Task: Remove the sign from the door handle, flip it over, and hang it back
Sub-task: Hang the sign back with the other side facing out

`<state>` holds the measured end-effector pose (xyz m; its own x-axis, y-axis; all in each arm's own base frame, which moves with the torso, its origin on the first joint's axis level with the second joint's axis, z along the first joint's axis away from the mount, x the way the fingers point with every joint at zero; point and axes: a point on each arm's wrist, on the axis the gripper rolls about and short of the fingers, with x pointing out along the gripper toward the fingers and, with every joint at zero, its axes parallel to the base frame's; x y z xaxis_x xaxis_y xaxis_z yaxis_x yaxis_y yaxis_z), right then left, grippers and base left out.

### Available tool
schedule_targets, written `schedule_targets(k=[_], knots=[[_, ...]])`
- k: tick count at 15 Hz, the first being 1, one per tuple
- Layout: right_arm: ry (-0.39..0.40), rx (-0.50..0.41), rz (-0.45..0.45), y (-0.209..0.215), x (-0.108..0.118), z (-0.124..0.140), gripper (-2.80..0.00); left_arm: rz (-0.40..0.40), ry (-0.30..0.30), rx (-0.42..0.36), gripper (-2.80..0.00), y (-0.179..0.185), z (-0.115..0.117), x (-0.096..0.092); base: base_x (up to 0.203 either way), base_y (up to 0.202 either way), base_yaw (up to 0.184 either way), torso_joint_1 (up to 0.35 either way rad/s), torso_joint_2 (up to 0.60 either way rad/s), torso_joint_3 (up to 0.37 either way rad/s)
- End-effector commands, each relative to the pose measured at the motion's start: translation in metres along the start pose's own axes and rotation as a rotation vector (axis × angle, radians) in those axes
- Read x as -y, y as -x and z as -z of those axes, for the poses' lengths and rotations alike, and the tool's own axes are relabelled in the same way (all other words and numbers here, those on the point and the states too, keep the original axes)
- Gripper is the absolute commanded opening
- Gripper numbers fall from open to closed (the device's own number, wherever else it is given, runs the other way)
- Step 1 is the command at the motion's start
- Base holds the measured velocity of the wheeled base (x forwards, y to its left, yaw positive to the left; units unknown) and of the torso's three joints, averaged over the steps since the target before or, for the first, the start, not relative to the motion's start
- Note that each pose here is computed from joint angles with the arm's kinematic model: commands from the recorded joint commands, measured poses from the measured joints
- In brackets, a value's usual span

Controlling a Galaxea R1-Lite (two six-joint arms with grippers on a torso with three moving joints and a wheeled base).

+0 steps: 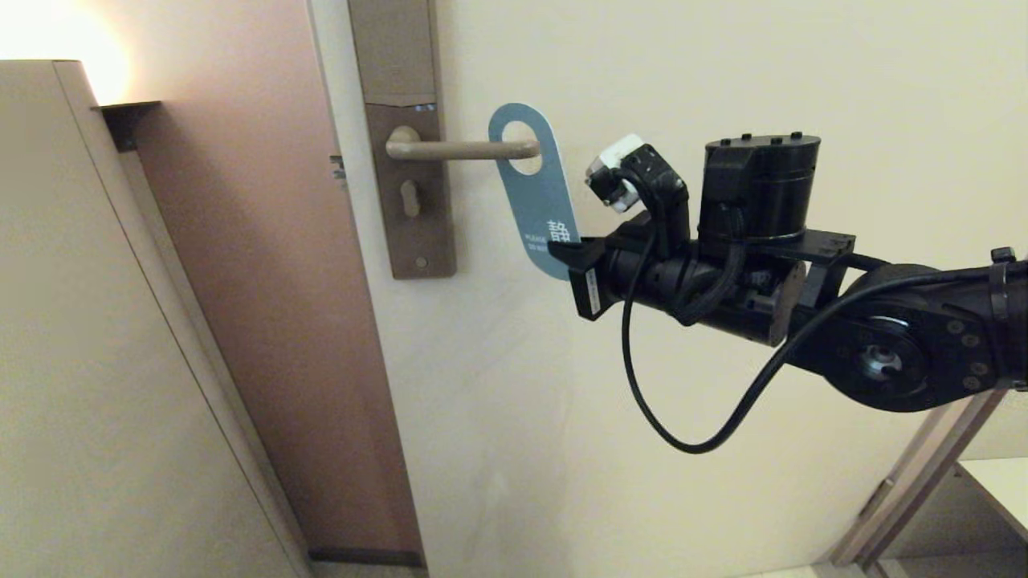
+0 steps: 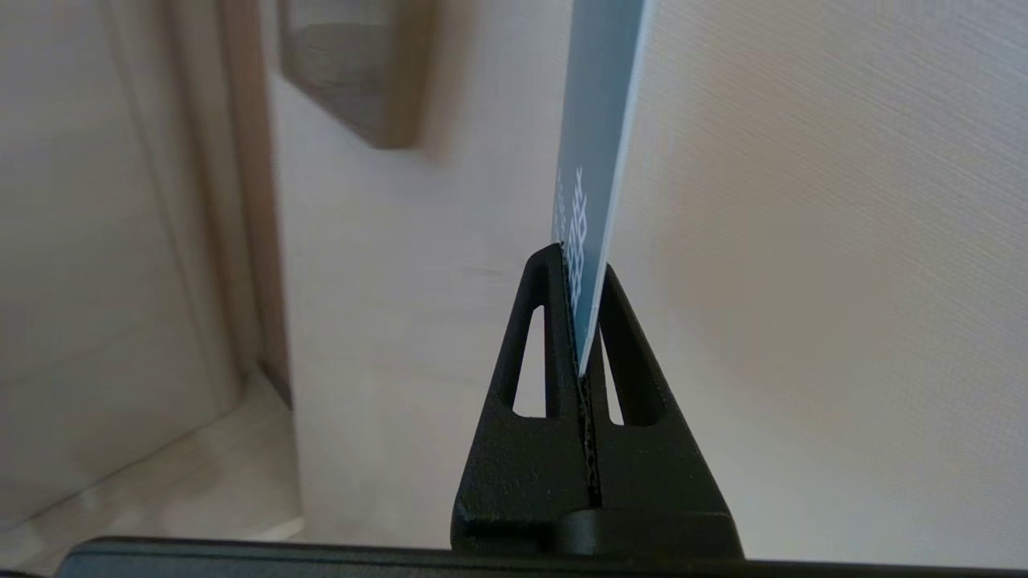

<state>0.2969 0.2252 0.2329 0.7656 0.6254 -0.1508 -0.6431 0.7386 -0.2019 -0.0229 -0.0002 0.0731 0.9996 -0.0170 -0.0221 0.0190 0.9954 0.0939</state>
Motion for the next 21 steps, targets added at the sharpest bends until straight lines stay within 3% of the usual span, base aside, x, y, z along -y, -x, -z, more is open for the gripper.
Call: schedule_targets(k=[1, 6, 10, 14, 18, 21], knots=[[0.004, 0.01, -0.013, 0.001, -0.005, -0.003, -2.8, 0.0, -0.001, -0.001, -2.8, 0.0, 0.0, 0.0, 0.0, 0.0, 0.0, 0.0, 0.0, 0.0], [0.015, 0.015, -0.045, 0.0, -0.02, -0.005, -2.8, 0.0, -0.001, -0.001, -2.8, 0.0, 0.0, 0.0, 0.0, 0.0, 0.0, 0.0, 0.0, 0.0], [0.074, 0.011, -0.047, -0.002, -0.025, -0.004, -2.8, 0.0, -0.001, -0.001, -2.8, 0.0, 0.0, 0.0, 0.0, 0.0, 0.0, 0.0, 0.0, 0.0], [0.116, 0.004, -0.015, -0.006, -0.026, -0.003, -2.8, 0.0, -0.001, -0.001, -2.8, 0.0, 0.0, 0.0, 0.0, 0.0, 0.0, 0.0, 0.0, 0.0], [0.117, 0.085, 0.09, -0.024, -0.038, -0.003, -2.8, 0.0, -0.001, -0.001, -2.8, 0.0, 0.0, 0.0, 0.0, 0.0, 0.0, 0.0, 0.0, 0.0], [0.115, 0.095, 0.101, -0.024, -0.041, -0.005, -2.8, 0.0, -0.001, -0.001, -2.8, 0.0, 0.0, 0.0, 0.0, 0.0, 0.0, 0.0, 0.0, 0.0]])
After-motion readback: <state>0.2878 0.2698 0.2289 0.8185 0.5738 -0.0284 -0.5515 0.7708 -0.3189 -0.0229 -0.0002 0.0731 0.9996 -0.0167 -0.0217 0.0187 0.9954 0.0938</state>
